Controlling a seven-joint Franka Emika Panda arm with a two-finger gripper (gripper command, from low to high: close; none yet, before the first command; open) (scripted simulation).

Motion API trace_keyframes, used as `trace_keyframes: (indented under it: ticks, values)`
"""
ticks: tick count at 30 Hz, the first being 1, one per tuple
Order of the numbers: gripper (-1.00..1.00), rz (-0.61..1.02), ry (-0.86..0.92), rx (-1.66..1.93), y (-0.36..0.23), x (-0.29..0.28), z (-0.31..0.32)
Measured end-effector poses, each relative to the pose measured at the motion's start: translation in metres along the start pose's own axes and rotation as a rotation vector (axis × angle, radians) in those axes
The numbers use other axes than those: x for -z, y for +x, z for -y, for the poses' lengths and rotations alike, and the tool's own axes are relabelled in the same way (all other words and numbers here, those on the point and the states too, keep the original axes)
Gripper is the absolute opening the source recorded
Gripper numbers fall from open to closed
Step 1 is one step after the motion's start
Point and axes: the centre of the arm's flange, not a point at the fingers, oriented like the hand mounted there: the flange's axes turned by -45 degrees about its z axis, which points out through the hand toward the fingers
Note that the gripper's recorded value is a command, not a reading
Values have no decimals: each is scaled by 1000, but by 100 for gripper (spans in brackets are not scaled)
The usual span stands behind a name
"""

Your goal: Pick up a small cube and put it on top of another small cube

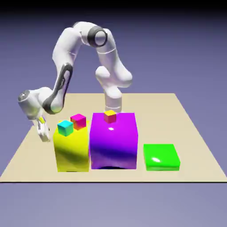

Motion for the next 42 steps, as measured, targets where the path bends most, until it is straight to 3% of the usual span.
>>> trace_keyframes:
  ticks: [9,11,14,15,17,21,31,42]
  values:
    - [0,332,214,-111,-8,-29,-19]
    - [0,345,236,-104,-11,-26,-16]
    - [0,346,237,-104,-17,-78,-3]
    - [-100,345,236,-104,-19,-90,-1]
    - [-100,345,237,-104,-19,-90,-1]
    - [-100,350,236,-101,-13,-26,-15]
    - [-100,475,43,25,-98,22,-66]
    - [-100,423,93,79,-261,109,48]
